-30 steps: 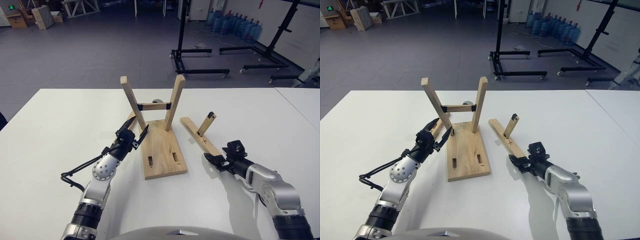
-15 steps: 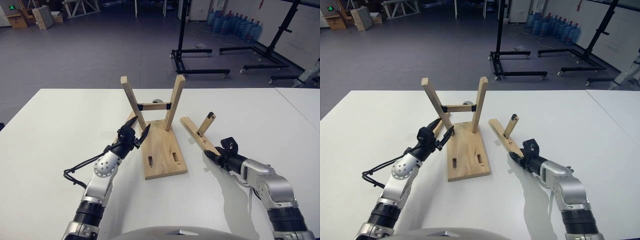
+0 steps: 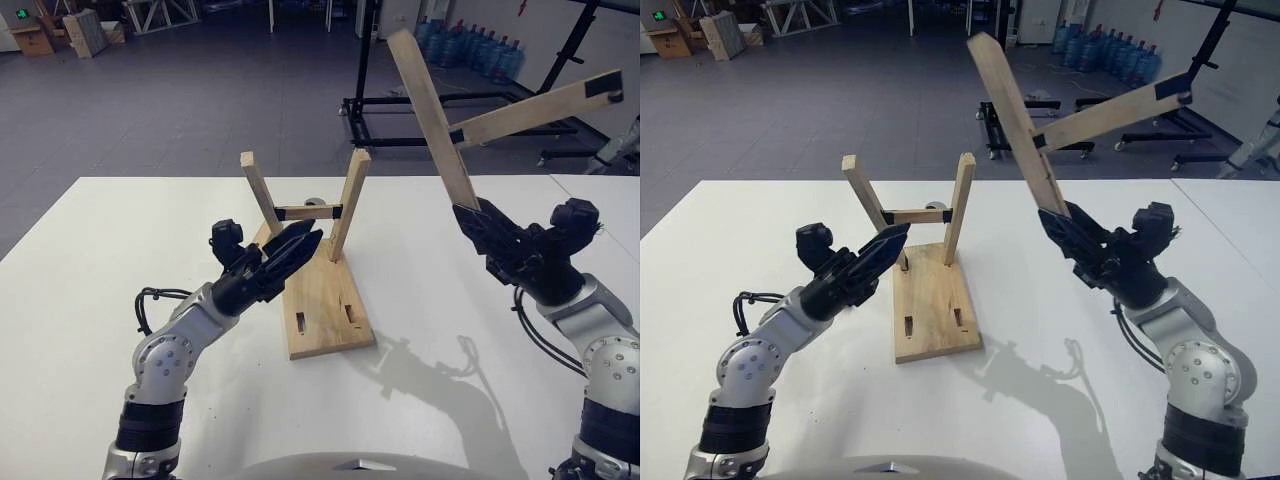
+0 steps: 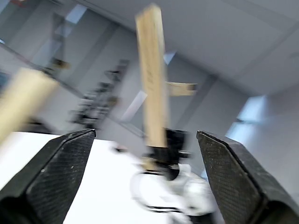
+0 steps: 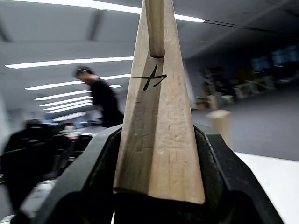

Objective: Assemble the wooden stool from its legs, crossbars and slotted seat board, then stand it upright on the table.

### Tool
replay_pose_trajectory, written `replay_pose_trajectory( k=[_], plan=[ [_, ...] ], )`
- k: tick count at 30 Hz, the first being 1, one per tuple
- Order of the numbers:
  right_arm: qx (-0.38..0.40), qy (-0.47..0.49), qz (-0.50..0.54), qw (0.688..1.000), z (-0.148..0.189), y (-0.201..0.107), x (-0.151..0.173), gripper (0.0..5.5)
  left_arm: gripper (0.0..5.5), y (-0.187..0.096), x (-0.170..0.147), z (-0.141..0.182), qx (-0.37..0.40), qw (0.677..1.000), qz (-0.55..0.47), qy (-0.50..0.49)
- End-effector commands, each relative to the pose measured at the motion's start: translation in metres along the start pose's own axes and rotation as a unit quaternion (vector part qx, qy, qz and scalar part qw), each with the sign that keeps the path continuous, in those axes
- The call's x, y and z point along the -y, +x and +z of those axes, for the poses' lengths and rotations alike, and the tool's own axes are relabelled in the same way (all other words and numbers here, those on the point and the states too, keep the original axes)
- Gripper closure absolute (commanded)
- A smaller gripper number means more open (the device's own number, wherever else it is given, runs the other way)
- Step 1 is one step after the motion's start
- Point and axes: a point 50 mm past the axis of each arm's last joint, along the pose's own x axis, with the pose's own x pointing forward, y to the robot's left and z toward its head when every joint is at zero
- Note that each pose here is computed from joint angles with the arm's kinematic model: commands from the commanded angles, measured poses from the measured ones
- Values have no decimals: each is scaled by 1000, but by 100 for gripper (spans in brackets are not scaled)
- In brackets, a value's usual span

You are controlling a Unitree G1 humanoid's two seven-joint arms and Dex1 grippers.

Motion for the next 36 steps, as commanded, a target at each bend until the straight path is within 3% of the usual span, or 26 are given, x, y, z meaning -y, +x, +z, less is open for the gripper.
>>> replay_pose_trajectory(
  k=[1,5,7,12,27,31,36],
  plan=[
    [-23,57,72,996,-31,28,-12,346,152,2,1,3,-14,999,-20,-40],
    [-31,87,98,991,-44,35,-16,346,152,9,2,4,-19,998,-38,-48],
    [-42,90,112,989,-49,38,-20,346,152,13,-8,-3,-49,998,6,-26],
    [-84,84,133,984,-65,42,-24,346,152,19,-8,2,-24,999,3,-24],
    [-101,74,135,983,-63,38,-25,346,152,17,7,33,80,996,-37,-19],
    [-94,62,117,987,-59,35,-19,346,152,22,3,31,67,997,-32,-14],
    [-95,46,102,989,-55,37,-13,346,219,20,7,34,59,997,-40,4]
  ],
)
